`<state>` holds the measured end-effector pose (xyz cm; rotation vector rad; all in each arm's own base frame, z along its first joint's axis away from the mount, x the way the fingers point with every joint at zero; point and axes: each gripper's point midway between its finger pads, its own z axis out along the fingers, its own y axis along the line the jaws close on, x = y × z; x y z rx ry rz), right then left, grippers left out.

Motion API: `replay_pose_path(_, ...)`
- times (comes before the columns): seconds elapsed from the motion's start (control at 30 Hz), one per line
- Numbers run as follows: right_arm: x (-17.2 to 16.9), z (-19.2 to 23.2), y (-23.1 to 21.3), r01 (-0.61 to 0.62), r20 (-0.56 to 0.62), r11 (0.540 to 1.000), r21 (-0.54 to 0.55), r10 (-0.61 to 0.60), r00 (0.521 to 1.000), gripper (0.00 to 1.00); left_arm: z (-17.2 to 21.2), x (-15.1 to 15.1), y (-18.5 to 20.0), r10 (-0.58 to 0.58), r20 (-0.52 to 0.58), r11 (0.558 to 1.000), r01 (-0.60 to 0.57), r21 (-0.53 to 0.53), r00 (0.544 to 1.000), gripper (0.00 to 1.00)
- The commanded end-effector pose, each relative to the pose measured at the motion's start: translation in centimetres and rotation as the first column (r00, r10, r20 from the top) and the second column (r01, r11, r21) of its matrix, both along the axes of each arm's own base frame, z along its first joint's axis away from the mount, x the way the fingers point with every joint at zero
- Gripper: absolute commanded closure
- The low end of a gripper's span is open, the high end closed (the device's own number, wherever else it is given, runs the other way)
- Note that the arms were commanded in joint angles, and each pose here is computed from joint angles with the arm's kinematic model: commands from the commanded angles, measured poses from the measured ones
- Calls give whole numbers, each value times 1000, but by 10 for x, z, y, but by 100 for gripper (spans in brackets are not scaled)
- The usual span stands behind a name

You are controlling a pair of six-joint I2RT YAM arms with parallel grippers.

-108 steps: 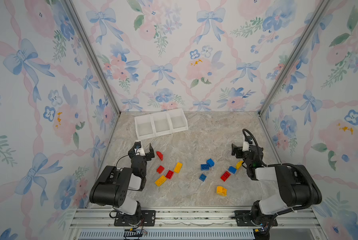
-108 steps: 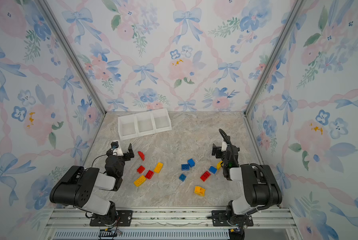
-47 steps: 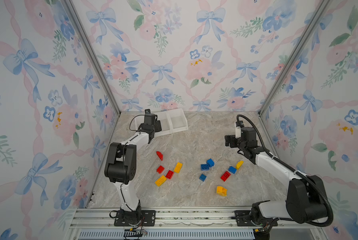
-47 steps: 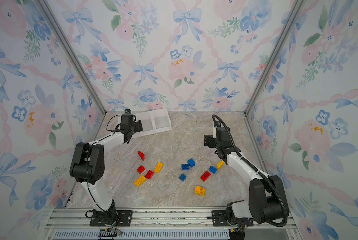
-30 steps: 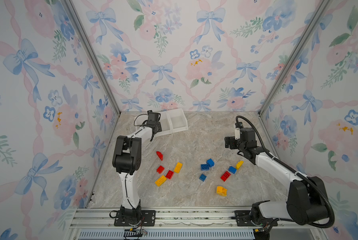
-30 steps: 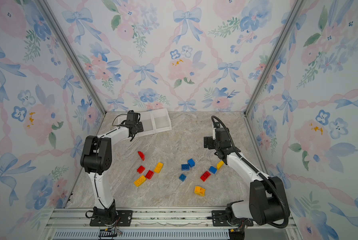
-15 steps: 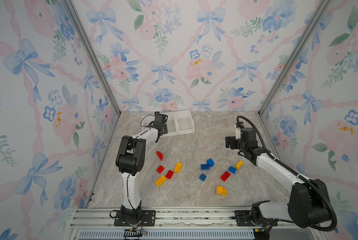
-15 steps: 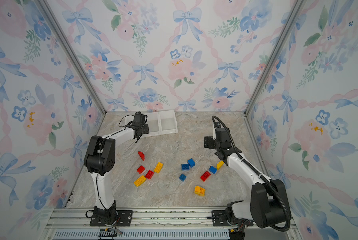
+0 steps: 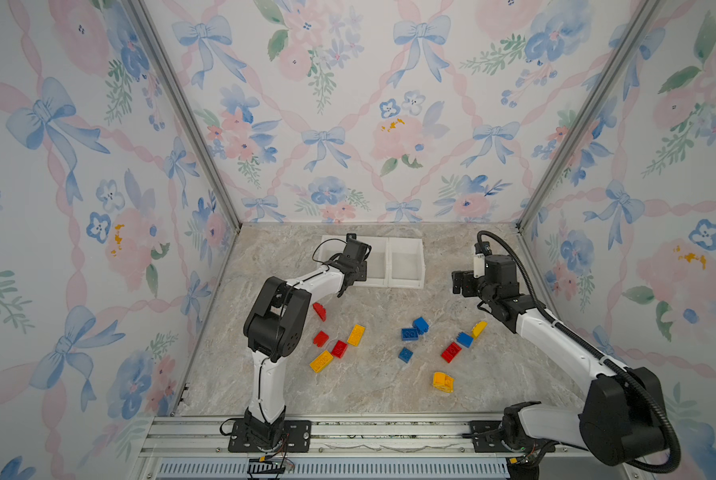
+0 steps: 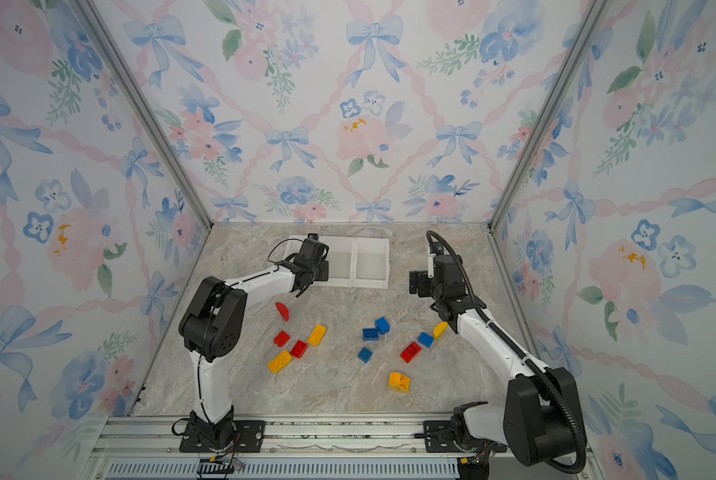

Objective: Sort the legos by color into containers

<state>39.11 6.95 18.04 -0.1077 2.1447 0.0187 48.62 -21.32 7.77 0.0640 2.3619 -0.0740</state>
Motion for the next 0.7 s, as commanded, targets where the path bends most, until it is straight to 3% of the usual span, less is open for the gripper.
replay_pose_path(0.0,-10,-2,-1,9,-15,1000,-2,-9,1000,3,-28,-31,-16,-32,-120,999,29,-26,992,82)
replay_pose_path(0.43,-27,2,-10,37,-19,999,-5,-37,999,3,-34,-64,-55,-116,-154,993,112,-30,981,80)
replay_pose_path(0.67,-37,0,-19,84,-57,996,10,-84,995,3,-24,-64,-59,-117,-135,993,112,-43,984,60)
